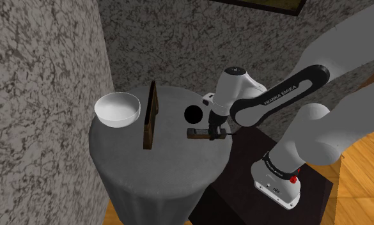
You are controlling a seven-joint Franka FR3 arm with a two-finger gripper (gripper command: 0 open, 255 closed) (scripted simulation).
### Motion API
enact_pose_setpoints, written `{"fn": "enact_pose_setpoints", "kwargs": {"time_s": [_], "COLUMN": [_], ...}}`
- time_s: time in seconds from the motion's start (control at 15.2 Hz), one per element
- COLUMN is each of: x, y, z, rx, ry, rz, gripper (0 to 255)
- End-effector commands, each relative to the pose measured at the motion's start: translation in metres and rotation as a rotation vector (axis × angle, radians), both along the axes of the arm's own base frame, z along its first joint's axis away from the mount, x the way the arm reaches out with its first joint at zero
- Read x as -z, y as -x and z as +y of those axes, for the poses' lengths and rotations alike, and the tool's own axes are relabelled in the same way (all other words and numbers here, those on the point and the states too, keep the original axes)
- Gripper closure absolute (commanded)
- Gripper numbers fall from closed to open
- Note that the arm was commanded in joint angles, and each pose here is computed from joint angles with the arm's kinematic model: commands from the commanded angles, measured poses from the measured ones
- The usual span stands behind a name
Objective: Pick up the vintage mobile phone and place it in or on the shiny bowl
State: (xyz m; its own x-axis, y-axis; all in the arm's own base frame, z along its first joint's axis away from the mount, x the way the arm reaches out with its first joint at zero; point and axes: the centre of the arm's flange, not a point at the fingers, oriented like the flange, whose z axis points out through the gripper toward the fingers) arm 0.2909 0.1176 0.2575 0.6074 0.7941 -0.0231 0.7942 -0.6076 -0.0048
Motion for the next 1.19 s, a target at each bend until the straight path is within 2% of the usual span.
{"fn": "enact_pose_setpoints", "kwargs": {"time_s": [0.0, 1.12], "x": [-0.011, -0.101], "y": [0.000, 0.000], "z": [0.000, 0.000], "rx": [0.000, 0.000], "ry": [0.000, 0.000], "rz": [0.000, 0.000], "gripper": [255, 255]}}
